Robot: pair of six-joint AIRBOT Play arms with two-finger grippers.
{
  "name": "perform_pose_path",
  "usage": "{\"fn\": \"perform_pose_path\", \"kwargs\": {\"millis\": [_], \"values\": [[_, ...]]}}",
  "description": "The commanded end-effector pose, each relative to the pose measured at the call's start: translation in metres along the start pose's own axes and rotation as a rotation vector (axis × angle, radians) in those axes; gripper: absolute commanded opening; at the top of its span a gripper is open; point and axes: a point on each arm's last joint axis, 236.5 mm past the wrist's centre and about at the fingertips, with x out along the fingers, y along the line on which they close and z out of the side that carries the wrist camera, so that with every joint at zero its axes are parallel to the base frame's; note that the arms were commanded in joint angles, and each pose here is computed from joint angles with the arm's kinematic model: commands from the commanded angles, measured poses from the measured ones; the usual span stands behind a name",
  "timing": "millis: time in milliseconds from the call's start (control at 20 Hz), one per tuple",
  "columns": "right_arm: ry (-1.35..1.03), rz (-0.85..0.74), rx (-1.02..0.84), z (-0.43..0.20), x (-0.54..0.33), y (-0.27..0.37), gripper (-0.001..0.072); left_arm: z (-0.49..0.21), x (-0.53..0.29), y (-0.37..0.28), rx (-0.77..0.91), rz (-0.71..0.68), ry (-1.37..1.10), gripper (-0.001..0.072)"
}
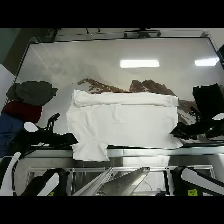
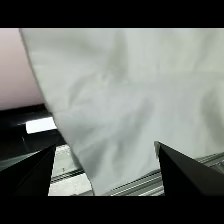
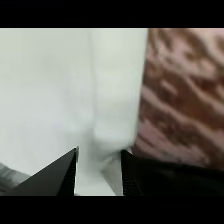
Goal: Fold the shirts.
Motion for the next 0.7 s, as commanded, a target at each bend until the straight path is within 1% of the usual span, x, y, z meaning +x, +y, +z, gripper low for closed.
{"fn": "perform_pose_path", "kwargs": {"millis": [0, 150, 250, 300, 400, 450, 500, 550, 600, 650], "values": [[0.004, 0.023, -0.049, 0.008, -0.023, 0.015, 0.0367, -0.007, 0.019, -0.002, -0.029, -0.067, 0.096, 0.0704], [-0.065, 0.005, -0.071, 0.028, -0.045, 0.016, 0.0367, -0.011, 0.024, -0.002, -0.051, -0.089, 0.167, 0.0703], [-0.095, 0.007, -0.043, 0.033, -0.057, 0.008, 0.0367, -0.005, 0.023, -0.004, -0.048, -0.102, 0.169, 0.0703], [-0.106, 0.010, -0.016, 0.034, -0.060, 0.001, 0.0367, 0.000, 0.024, -0.011, -0.045, -0.140, 0.158, 0.0702], [-0.113, 0.003, 0.041, 0.030, -0.065, -0.018, 0.0370, 0.011, 0.028, -0.039, -0.025, -0.282, 0.111, 0.0693], [-0.095, -0.008, 0.061, 0.025, -0.066, -0.028, 0.0396, 0.014, 0.029, -0.054, -0.012, -0.361, 0.087, 0.0683], [-0.072, -0.021, 0.071, 0.019, -0.065, -0.036, 0.0478, 0.015, 0.030, -0.061, -0.015, -0.404, 0.079, 0.0526], [-0.052, -0.037, 0.090, 0.015, -0.063, -0.042, 0.0505, 0.013, 0.032, -0.062, -0.022, -0.416, 0.092, 0.0299], [-0.040, -0.037, 0.093, 0.013, -0.060, -0.044, 0.0505, 0.011, 0.034, -0.061, -0.025, -0.417, 0.108, 0.0092], [-0.024, -0.029, 0.094, 0.009, -0.054, -0.044, 0.0505, 0.010, 0.034, -0.061, -0.024, -0.423, 0.117, 0.0019]]}}
